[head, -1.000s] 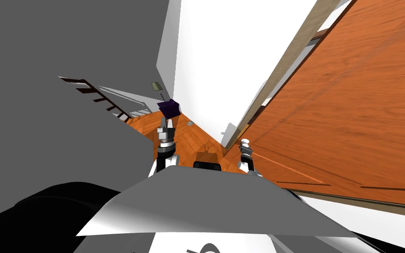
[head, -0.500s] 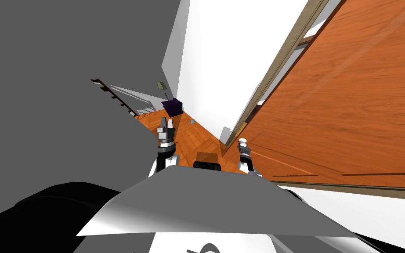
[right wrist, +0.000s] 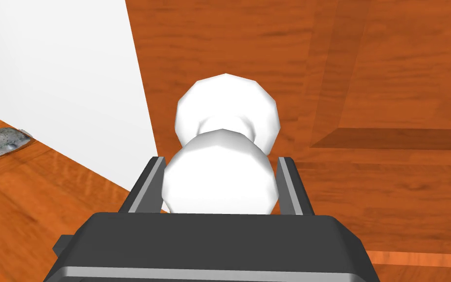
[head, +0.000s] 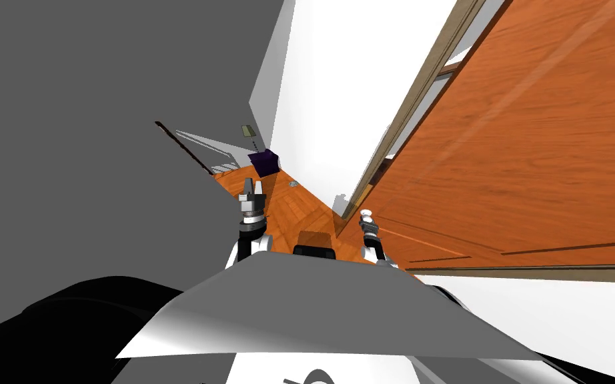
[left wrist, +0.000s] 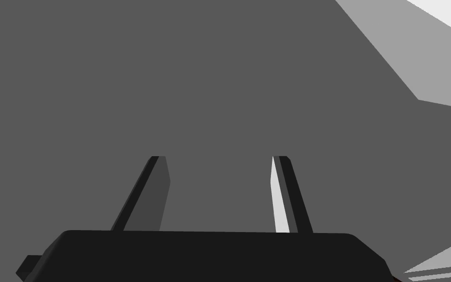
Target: Pull the door open
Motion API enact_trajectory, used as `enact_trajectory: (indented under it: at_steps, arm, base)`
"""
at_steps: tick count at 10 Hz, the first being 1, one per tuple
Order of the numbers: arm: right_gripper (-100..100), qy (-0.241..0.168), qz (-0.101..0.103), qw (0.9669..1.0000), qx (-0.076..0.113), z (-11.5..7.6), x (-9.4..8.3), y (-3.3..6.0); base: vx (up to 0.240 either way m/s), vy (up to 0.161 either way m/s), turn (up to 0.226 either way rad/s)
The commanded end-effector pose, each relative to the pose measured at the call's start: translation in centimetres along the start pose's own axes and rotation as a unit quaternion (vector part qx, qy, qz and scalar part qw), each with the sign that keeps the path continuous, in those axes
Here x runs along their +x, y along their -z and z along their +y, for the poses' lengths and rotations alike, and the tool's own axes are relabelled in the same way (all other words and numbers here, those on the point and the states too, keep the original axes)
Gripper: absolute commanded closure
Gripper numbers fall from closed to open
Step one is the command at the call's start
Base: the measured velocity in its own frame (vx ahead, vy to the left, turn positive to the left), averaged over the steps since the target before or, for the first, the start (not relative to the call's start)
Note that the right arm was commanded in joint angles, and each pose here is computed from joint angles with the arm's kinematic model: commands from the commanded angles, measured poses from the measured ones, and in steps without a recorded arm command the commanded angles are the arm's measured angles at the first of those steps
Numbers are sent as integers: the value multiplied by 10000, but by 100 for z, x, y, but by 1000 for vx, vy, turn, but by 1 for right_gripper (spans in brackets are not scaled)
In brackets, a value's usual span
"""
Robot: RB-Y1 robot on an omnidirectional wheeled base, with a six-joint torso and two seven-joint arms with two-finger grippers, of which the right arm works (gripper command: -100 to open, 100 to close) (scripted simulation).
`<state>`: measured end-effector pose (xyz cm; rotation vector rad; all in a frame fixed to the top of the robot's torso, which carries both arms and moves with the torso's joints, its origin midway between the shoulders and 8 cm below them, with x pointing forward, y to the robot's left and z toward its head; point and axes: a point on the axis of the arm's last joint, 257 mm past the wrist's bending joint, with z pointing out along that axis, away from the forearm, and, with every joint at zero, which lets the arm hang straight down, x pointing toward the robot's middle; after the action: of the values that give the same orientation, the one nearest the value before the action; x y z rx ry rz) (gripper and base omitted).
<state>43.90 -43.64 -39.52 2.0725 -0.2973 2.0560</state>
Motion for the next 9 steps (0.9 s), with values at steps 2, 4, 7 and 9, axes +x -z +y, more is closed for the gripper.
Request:
enact_trajectory:
  at_steps: [2, 4, 7, 9]
  arm:
    - [100, -18, -1, 9997, 259, -182, -1, 25]
    - [100, -17, 13, 9991, 432, -289, 12, 29]
    - [100, -18, 33, 9971, 754, -489, 30, 48]
    - [100, -21, 38, 9960, 887, -573, 35, 61]
  base:
    - [-207, -16, 24]
    - [-170, -32, 21]
    - [-193, -59, 16]
    - [-206, -90, 16]
